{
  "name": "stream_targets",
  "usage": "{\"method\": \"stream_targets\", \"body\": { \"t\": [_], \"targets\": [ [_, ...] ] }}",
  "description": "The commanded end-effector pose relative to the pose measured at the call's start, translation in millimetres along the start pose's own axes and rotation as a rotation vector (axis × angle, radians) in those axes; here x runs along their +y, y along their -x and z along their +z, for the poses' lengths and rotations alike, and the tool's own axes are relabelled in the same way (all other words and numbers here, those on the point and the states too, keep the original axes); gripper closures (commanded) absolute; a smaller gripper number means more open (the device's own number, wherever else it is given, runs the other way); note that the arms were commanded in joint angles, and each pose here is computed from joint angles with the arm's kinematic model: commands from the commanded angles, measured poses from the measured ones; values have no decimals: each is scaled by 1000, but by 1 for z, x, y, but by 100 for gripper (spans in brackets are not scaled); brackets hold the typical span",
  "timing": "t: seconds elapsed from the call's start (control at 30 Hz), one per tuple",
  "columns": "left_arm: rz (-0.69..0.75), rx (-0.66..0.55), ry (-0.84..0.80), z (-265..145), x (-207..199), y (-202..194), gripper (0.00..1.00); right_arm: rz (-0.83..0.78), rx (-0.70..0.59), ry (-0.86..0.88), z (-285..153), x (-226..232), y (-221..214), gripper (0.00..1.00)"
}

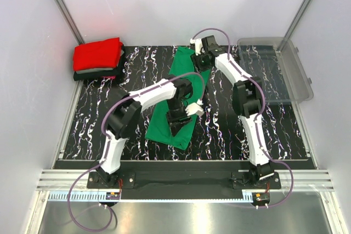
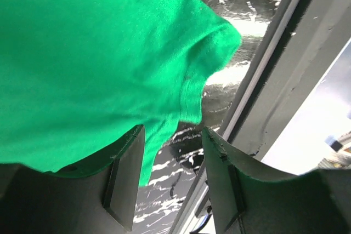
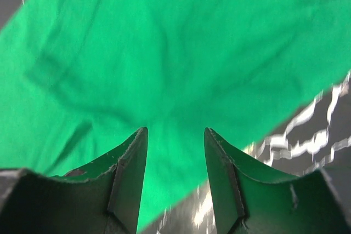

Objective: Fold and stack the t-shirts
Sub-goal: Fold the tshirt

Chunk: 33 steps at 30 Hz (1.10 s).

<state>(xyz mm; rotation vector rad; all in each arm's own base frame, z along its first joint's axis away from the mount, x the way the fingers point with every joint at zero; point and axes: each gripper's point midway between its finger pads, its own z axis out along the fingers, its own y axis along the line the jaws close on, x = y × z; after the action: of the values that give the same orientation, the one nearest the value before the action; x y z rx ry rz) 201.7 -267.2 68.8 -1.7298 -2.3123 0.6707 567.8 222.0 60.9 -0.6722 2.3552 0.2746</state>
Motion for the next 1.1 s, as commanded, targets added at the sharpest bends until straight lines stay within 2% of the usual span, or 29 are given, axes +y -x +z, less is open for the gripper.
{"method": "stream_targets", "body": {
  "t": [0.0,0.1,0.43,0.63,0.87,1.07],
  "targets": [
    [51,-59,-2,4,0,13,50,26,-51,6,-38,-3,17,47],
    [41,-54,-23,12,0,13,50,43,-31,11,-39,-2,8,47],
    [11,-7,-112,56,-2,11,50,55,55,21,2,-5,-23,46],
    [25,7,-146,79,-6,25,50,38,48,-5,17,-13,-19,45],
    [87,-29,-132,85,-6,60,48,17,16,-25,33,-27,-8,44],
    [90,-38,-43,84,20,76,45,5,-25,-19,48,-28,0,43]
  ]
}}
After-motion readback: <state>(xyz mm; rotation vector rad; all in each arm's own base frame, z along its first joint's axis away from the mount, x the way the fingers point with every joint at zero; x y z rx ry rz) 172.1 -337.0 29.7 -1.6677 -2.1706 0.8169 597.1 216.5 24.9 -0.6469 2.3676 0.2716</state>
